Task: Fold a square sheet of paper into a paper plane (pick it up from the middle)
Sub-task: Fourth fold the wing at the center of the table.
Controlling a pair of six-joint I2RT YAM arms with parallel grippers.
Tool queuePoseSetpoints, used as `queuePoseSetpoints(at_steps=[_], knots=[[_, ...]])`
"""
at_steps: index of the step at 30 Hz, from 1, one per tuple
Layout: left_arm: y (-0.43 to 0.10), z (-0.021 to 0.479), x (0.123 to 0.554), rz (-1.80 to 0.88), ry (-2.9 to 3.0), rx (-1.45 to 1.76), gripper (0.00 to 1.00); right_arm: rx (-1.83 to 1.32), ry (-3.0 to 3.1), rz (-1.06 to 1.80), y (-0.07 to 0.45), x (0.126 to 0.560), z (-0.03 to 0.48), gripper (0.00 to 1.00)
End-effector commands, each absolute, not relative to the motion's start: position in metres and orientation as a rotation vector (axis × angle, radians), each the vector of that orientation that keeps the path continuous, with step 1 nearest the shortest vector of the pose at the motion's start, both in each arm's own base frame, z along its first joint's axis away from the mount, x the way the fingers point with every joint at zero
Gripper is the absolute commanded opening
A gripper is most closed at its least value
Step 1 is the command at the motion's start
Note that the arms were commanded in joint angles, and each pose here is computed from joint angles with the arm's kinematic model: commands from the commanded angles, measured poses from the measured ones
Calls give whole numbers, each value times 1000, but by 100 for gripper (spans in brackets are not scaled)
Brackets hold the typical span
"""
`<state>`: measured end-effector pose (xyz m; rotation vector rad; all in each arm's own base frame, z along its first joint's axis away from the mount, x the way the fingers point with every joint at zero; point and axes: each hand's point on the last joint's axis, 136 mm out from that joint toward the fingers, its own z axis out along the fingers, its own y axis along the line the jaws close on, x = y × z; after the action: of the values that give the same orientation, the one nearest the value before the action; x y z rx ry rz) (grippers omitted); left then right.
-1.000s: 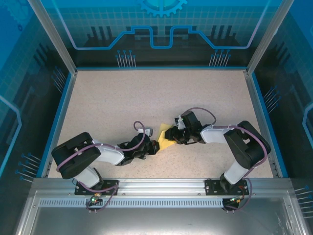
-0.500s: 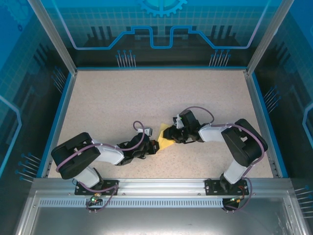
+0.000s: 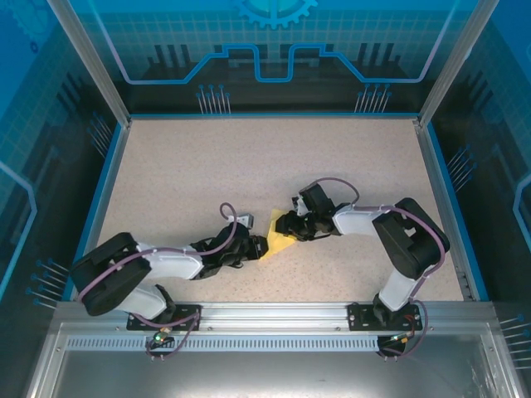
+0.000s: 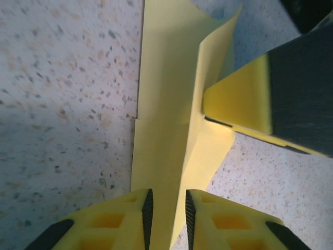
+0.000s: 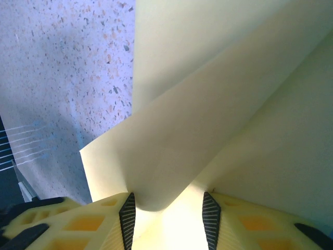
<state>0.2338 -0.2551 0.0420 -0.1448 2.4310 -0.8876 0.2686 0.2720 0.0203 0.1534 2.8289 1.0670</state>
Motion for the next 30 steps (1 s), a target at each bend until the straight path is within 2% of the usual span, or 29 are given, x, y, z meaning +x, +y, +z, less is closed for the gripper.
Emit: queuePoseSetpoints(at_steps=[1, 6, 13, 17, 23, 30], knots=[[-238, 48, 235, -810, 2434, -163, 30, 267, 2981, 804, 244, 253, -16, 42], [-246, 65, 235, -892, 2396, -121, 30, 273, 3013, 755, 243, 251, -21, 41], [-273, 79, 240, -1024, 2389, -54, 22, 272, 3061, 672, 239, 246, -28, 40], [-284, 75, 247, -1077, 2411, -73, 20, 280, 3082, 637, 235, 243, -32, 40], [-282, 50, 254, -1014, 2494, -148, 9, 286, 3096, 622, 234, 241, -33, 40], [-280, 36, 255, -976, 2544, -169, 6, 283, 3100, 618, 234, 241, -32, 40]])
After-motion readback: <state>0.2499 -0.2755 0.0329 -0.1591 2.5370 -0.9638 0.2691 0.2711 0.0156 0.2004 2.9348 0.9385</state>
